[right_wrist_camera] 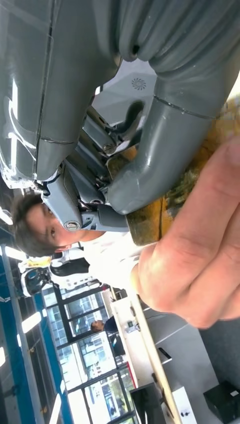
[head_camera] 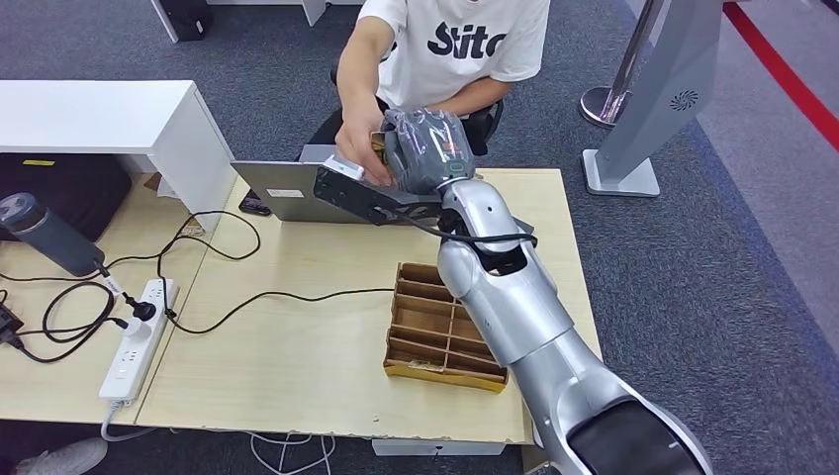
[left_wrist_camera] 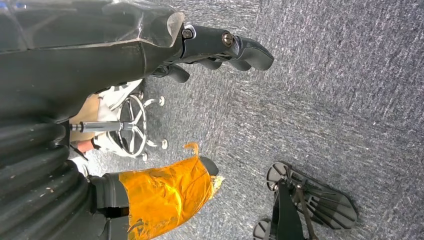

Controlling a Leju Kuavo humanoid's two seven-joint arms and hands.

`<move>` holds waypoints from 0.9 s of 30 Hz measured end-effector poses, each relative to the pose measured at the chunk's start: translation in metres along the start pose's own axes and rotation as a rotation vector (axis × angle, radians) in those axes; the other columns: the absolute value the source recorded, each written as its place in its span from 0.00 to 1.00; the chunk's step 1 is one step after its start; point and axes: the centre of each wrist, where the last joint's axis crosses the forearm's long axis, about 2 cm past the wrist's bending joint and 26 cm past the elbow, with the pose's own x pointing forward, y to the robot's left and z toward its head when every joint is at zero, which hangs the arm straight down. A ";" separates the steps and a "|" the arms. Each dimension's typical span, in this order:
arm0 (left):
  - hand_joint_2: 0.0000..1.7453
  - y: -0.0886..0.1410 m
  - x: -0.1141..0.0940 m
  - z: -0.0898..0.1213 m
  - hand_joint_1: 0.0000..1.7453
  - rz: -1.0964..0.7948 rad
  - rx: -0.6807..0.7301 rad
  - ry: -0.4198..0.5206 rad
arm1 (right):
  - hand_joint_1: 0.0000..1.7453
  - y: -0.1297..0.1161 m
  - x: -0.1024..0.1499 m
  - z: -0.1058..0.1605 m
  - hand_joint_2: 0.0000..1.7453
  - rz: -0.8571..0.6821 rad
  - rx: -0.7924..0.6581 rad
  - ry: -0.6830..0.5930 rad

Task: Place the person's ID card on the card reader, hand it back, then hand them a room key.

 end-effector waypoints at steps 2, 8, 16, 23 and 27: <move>1.00 0.000 0.000 0.000 0.00 0.000 0.000 0.000 | 0.00 0.000 0.000 0.000 1.00 -0.078 0.013 -0.016; 1.00 0.000 0.000 0.000 0.00 -0.022 0.002 0.002 | 0.00 -0.005 -0.014 0.005 1.00 -0.515 -0.071 -0.115; 1.00 0.002 0.001 0.000 0.00 -0.064 -0.003 -0.003 | 0.00 -0.014 -0.077 0.015 1.00 -1.162 -0.201 -0.059; 1.00 0.004 0.003 0.000 0.00 -0.100 0.012 -0.013 | 0.00 -0.004 -0.194 0.058 1.00 -1.633 -0.709 0.372; 1.00 0.003 0.008 0.000 0.00 -0.111 0.020 -0.021 | 0.00 0.007 -0.247 0.104 1.00 -1.630 -0.923 0.645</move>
